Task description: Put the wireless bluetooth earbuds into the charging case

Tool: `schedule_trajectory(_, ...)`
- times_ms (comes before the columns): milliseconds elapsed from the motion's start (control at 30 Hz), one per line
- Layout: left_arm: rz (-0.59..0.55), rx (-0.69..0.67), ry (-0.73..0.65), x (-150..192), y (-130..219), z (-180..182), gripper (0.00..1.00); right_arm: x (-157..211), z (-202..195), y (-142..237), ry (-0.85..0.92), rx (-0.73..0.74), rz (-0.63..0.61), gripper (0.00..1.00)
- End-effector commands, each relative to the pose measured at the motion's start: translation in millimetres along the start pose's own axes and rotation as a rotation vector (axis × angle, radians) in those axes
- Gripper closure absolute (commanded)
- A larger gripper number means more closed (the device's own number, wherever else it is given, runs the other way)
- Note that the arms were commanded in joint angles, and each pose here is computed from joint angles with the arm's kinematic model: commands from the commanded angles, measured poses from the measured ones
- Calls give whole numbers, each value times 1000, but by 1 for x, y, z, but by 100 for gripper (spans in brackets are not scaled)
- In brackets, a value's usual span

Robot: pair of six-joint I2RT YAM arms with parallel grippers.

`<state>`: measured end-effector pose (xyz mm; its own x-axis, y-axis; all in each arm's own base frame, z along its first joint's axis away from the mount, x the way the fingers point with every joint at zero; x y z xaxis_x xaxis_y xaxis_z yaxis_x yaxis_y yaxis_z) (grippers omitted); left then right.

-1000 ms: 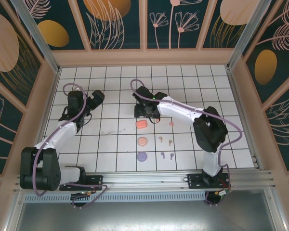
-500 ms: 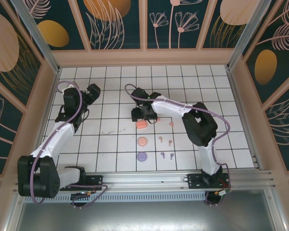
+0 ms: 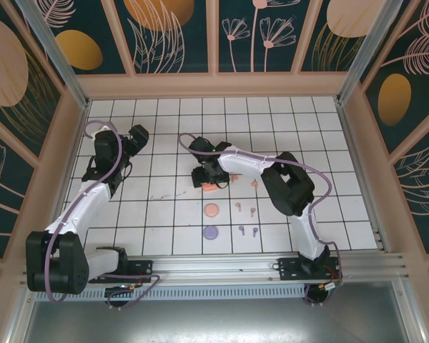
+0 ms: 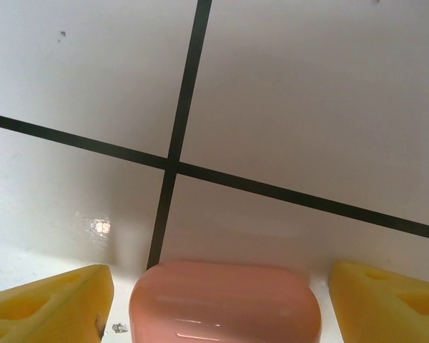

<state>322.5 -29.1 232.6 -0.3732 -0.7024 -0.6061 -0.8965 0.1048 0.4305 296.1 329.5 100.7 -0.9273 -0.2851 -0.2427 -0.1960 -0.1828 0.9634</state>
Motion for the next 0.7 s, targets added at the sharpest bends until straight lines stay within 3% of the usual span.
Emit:
schedule_trajectory(0, -21, 12, -16, -6, 2, -6, 1, 2, 3, 0, 15, 16, 16, 21)
schedule_trajectory(667, -18, -24, -15, -1, -1, 1, 1, 14, 3, -12, -1, 118, 38, 30)
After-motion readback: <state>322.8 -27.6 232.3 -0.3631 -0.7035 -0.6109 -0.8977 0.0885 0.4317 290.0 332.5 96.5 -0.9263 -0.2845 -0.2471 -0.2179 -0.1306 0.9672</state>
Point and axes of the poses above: each hand's point on the last joint's axis, 136 mm out from that joint toward the fingers, its own y axis back along the fingers, its own z axis along the line the jaws close on, x = y × z, the point moved 8 cm from there along y, back along the fingers, and after that the axes turned 1 degree about y, right-handed, at the moved point
